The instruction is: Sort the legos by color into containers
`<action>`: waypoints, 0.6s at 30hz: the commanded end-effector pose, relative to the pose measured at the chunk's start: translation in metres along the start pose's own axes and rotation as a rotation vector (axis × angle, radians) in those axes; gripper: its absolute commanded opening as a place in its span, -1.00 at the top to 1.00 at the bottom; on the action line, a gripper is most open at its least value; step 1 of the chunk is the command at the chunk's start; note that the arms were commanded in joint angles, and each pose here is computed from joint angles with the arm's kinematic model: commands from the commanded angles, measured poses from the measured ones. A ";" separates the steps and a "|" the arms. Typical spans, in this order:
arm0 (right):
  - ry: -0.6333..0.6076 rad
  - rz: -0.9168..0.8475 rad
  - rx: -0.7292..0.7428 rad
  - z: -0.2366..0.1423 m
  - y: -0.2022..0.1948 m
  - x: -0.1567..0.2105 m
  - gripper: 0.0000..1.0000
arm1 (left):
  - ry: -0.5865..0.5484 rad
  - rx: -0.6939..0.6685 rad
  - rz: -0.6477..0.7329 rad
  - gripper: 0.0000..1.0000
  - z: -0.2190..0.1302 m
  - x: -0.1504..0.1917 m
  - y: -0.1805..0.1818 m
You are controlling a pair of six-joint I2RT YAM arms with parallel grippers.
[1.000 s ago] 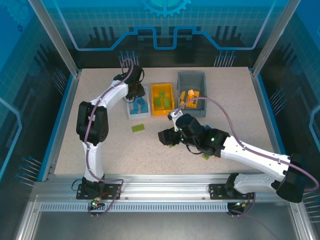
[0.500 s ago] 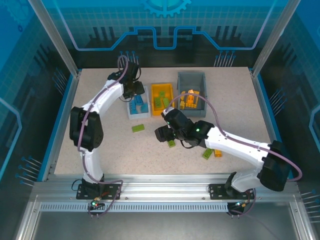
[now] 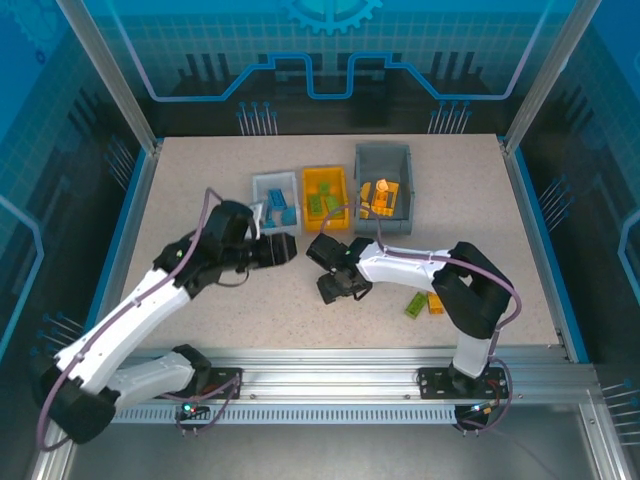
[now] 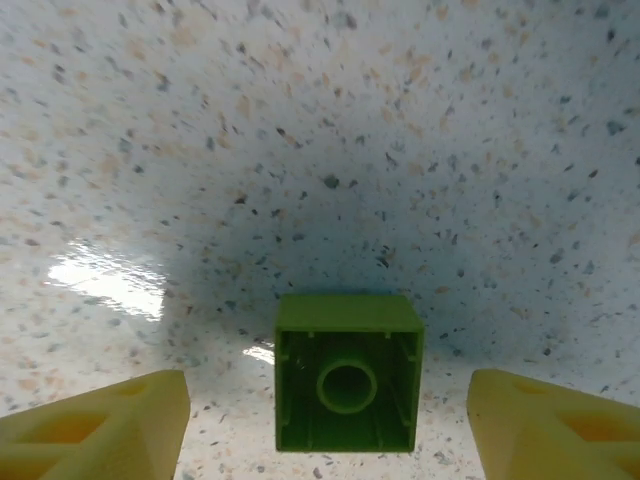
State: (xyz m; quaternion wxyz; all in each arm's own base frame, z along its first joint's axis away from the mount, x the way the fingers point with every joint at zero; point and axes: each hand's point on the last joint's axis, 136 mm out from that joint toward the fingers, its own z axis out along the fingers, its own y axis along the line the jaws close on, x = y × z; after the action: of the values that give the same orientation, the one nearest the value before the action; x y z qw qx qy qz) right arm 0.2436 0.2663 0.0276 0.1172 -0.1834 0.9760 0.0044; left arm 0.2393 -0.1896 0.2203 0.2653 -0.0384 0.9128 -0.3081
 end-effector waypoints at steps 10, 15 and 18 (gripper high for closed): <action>-0.049 0.046 0.014 -0.013 -0.007 -0.020 0.33 | 0.054 0.053 -0.096 -0.18 -0.018 0.049 0.014; -0.146 0.049 0.009 -0.047 -0.011 -0.050 0.39 | 0.016 0.076 -0.094 -0.17 -0.021 0.039 0.006; -0.205 0.058 -0.005 -0.066 -0.013 -0.080 0.40 | -0.014 0.100 -0.092 -0.17 -0.023 0.030 -0.002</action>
State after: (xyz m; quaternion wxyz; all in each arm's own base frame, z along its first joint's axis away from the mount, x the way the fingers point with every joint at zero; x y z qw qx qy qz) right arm 0.2783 0.2780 0.0700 0.1678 -0.1648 0.9718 0.0168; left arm 0.1971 -0.1794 0.2068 0.2445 -0.0688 0.9042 -0.3433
